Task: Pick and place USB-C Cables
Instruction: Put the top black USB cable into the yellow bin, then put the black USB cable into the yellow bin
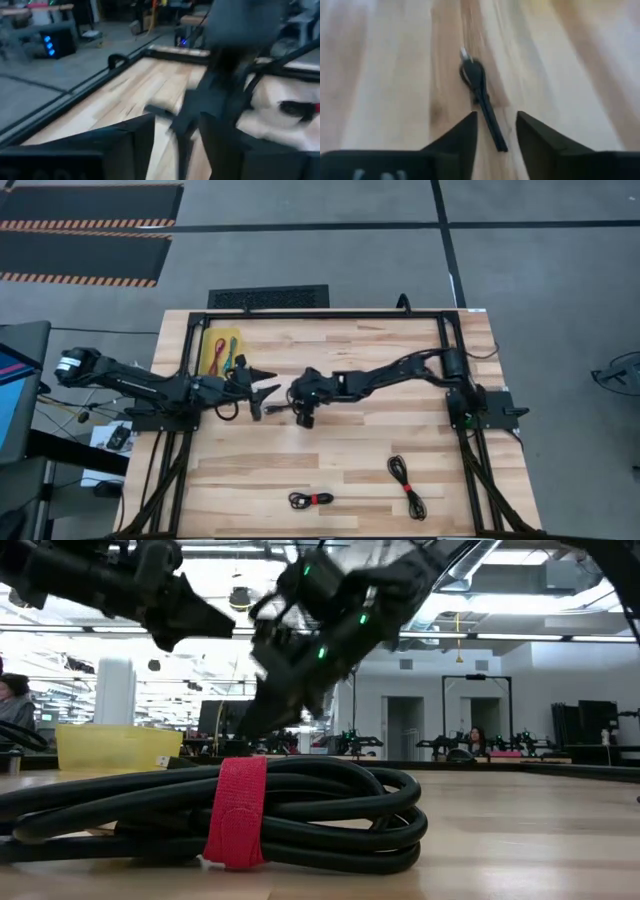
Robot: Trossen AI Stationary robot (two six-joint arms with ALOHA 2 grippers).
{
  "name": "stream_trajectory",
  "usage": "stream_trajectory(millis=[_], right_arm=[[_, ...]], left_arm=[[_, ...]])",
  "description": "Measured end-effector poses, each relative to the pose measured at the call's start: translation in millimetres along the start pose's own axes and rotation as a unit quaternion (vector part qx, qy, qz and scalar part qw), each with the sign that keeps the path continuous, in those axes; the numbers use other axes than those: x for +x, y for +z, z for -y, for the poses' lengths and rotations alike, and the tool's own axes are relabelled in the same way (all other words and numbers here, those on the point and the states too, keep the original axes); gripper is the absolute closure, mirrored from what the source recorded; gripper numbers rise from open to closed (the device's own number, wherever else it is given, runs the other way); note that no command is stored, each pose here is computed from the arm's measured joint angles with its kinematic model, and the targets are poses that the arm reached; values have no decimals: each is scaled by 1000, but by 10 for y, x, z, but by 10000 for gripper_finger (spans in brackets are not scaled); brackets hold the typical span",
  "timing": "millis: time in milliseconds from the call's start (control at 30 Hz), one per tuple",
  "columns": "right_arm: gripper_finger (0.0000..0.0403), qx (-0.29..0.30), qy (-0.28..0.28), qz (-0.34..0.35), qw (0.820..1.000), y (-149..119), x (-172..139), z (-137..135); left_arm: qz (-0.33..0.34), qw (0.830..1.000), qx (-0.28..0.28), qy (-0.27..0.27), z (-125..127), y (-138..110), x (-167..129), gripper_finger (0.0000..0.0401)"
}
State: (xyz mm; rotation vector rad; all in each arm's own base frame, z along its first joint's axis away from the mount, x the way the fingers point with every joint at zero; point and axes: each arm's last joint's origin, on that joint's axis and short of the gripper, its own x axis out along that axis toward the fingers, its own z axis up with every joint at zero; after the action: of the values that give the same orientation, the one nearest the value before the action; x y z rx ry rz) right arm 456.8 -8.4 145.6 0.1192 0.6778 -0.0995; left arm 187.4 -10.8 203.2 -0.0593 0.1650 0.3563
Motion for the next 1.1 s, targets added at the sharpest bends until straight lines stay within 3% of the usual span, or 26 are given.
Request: stream_trajectory(millis=[167, 300, 400, 600, 633, 800, 1100], right_arm=[[187, -4, 9, -33, 999, -169, 282, -48], [186, -1, 1, -37, 999, -196, 381, -70], [217, 1, -12, -42, 999, -199, 382, -89], [371, -29, -16, -67, 997, -128, 216, -98], [382, -42, -15, -76, 996, -105, 153, -113], [370, -134, -11, -47, 990, 133, -150, -279], [386, -288, -7, -33, 957, 254, -505, -646]], left_arm=[[-19, 1000, 24, -1, -31, -11, -63, 217], [-33, 999, 32, 4, -48, -33, -85, 214], [-43, 998, 37, 5, -52, -53, -89, 218], [-68, 997, 45, -10, -52, -102, -95, 227], [-72, 996, 46, -18, -48, -109, -95, 227], [-74, 995, 29, -55, -26, -104, -95, 227], [-82, 987, -15, -136, 17, -95, -92, 227]])
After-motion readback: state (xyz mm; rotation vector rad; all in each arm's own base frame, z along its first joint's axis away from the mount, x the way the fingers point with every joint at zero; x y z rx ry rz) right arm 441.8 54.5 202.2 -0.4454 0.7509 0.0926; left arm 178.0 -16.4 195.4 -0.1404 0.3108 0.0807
